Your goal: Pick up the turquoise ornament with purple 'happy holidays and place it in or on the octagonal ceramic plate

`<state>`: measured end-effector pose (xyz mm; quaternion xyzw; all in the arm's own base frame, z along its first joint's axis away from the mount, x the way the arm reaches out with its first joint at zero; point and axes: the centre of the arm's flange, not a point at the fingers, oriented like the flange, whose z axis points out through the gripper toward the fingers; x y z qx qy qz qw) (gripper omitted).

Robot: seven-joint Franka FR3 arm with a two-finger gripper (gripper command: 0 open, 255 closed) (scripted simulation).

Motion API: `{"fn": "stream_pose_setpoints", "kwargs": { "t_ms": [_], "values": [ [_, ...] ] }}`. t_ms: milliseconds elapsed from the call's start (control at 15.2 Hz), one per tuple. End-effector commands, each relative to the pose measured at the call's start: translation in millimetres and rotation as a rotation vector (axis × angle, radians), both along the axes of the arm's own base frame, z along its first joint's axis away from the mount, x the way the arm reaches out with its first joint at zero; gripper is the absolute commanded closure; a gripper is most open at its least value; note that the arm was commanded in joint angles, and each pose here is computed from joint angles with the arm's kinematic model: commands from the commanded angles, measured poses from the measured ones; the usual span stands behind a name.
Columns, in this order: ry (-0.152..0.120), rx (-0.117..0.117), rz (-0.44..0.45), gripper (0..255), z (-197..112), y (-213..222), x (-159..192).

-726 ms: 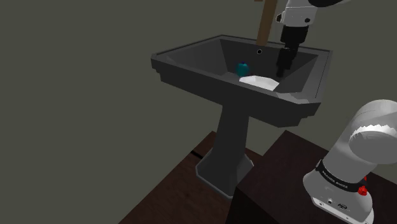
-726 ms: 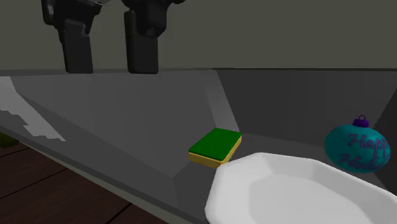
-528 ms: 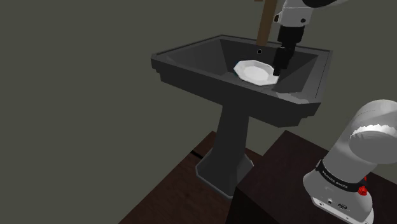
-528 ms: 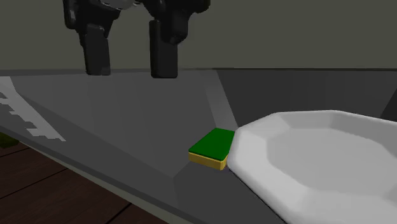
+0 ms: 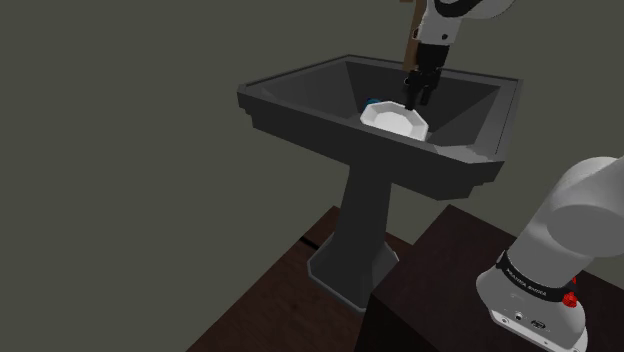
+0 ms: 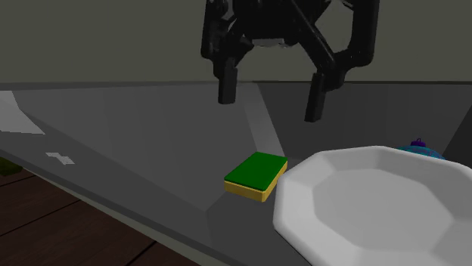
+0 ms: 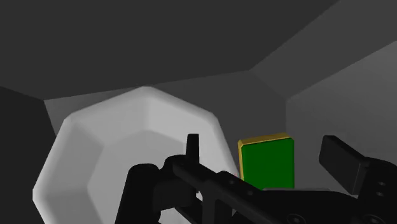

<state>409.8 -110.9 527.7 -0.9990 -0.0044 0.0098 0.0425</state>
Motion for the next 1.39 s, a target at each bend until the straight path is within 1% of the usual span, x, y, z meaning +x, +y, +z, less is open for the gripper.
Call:
{"fn": "stream_pose_setpoints", "kwargs": {
  "t_ms": [0, 660, 726, 792, 1056, 1320],
  "values": [
    [-0.008, 0.022, -0.023, 0, -4, -18, 21],
    [-0.046, 0.134, -0.131, 0, -37, -110, 118],
    [0.034, 0.197, -0.022, 0, -12, -55, 66],
    [0.034, 0.197, -0.022, 0, -12, -55, 66],
    [-0.1, 0.011, -0.238, 0, -32, -31, 89],
    [-0.234, -0.178, -0.453, 0, -53, -16, 118]
  ]
}}
